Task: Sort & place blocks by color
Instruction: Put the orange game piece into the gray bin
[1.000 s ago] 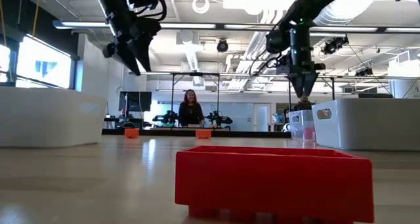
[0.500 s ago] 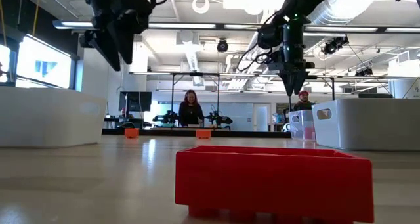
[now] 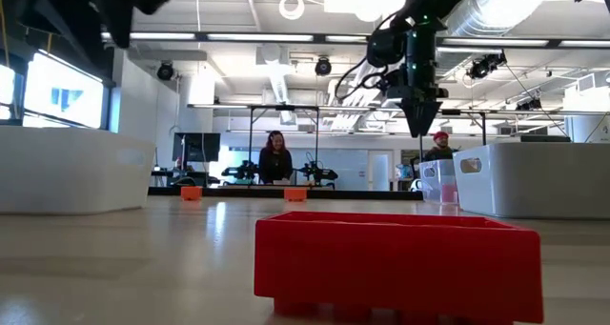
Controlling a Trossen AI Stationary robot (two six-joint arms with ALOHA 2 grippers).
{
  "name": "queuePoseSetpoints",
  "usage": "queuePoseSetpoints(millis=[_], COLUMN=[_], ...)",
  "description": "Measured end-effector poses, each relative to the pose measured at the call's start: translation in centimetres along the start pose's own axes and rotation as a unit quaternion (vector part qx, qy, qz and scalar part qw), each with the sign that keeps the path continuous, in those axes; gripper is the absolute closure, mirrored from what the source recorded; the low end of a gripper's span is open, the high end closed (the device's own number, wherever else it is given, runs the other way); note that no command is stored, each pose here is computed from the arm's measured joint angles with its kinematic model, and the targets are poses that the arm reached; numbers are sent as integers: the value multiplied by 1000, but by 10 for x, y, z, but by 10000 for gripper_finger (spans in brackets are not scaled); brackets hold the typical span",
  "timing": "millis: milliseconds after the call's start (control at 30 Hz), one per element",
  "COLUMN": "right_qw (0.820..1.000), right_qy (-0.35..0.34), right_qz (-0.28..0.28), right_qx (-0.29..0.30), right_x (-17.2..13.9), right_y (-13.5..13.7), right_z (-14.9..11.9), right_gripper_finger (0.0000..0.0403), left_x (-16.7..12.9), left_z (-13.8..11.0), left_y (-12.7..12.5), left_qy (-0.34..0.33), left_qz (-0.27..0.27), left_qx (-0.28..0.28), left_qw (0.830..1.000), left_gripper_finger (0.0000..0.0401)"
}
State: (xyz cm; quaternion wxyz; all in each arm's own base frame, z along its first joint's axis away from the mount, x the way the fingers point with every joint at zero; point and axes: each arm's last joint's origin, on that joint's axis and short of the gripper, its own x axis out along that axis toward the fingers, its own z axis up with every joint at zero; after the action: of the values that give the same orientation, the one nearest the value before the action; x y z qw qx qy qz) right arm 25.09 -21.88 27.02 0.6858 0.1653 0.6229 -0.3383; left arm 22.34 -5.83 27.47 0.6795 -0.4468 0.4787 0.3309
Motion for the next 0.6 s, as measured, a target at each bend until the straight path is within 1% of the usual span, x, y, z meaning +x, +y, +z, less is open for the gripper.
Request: queuePoseSetpoints(millis=[167,333,600], right_qw=[1000,1000,1000], right_qy=[-2,-4,-7], right_qz=[1,3,5], right_qx=[-9,-17,-25], right_x=[-1,-2,-3], right_y=[6,11,17], right_z=[0,0,0], right_gripper_finger=[219,219,219], left_x=[0,9,35], left_z=[-36,-68,-98], left_y=[-6,-11,-26], left_qy=[8,23,32], left_qz=[-4,4,6], left_qx=[-50,-87,-116], left_qw=[999,996,993], left_gripper_finger=[213,213,213])
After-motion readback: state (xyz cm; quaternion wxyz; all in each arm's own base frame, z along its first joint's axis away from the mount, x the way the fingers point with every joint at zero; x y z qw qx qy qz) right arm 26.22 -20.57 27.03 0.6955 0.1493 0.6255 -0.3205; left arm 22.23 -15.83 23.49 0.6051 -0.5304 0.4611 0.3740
